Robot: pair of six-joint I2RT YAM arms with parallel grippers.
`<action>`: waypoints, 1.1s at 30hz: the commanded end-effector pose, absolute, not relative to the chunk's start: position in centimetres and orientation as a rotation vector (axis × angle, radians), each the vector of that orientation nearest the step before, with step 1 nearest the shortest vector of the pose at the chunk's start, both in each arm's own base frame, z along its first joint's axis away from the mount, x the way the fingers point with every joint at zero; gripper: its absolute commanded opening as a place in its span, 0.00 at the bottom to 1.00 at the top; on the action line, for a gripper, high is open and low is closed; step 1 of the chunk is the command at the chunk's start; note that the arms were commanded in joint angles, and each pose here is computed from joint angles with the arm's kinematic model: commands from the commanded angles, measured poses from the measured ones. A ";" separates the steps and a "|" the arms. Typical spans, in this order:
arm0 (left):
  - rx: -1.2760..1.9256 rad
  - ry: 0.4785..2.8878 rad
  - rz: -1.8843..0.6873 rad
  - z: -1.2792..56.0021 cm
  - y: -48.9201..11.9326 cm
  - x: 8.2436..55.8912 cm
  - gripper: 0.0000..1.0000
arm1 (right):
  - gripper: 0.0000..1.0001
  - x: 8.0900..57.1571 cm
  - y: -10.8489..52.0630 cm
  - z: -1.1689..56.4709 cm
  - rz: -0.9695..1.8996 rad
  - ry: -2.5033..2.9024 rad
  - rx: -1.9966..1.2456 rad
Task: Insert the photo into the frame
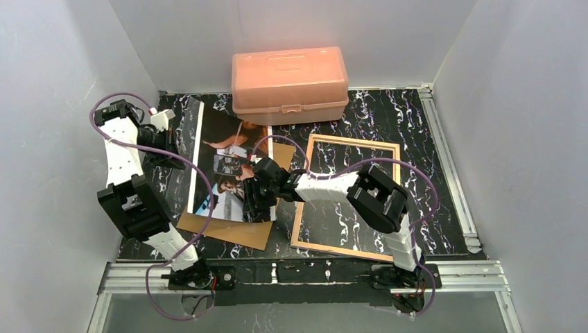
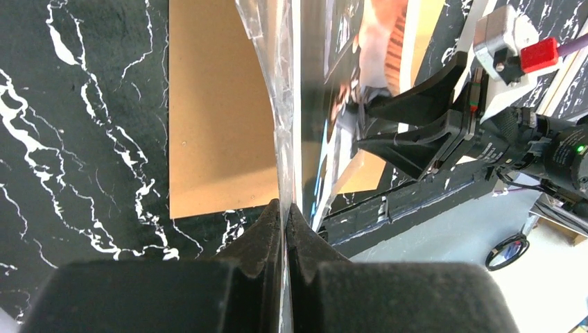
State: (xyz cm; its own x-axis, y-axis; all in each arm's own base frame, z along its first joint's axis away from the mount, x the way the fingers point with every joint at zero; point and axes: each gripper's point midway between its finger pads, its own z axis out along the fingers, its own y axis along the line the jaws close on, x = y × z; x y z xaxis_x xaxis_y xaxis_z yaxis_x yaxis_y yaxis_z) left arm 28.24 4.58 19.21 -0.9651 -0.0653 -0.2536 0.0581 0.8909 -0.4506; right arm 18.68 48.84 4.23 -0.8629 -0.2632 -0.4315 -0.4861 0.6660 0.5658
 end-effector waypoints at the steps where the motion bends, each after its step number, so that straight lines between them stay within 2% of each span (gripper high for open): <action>1: 0.024 2.814 -0.586 21.0 5.1 26.2 0.00 | 0.60 17.1 42.7 -3.6 0.660 2.809 -0.583; 10: 0.057 2.741 -0.368 26.9 6.8 26.7 0.00 | 0.61 16.6 42.3 -3.6 0.684 2.816 -0.567; 15: 0.102 2.677 -0.354 29.9 6.2 26.3 0.00 | 0.64 16.4 43.5 -1.8 0.784 2.781 -0.575; 23: 0.226 2.371 -0.229 38.4 4.5 26.0 0.00 | 0.79 18.9 48.5 8.1 1.044 2.524 -0.618; 28: 0.360 2.164 -0.248 41.8 1.3 23.9 0.00 | 0.83 20.4 50.4 13.6 1.264 2.350 -0.614; 30: 0.396 2.099 -0.263 42.6 0.1 23.0 0.00 | 0.84 21.7 50.3 17.0 1.417 2.211 -0.565; 33: 0.428 2.039 -0.310 43.5 -1.5 21.8 0.00 | 0.92 23.7 48.3 21.5 1.627 1.995 -0.471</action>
State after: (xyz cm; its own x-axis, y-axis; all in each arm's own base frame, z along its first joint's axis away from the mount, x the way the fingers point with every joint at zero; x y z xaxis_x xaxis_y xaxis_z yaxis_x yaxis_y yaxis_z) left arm 24.31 2.15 42.48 -0.5113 0.1828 -0.8397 0.3085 0.9510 0.0191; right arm 20.36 49.03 9.90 -0.8627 -0.1799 -0.4726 -0.4901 0.5272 0.6941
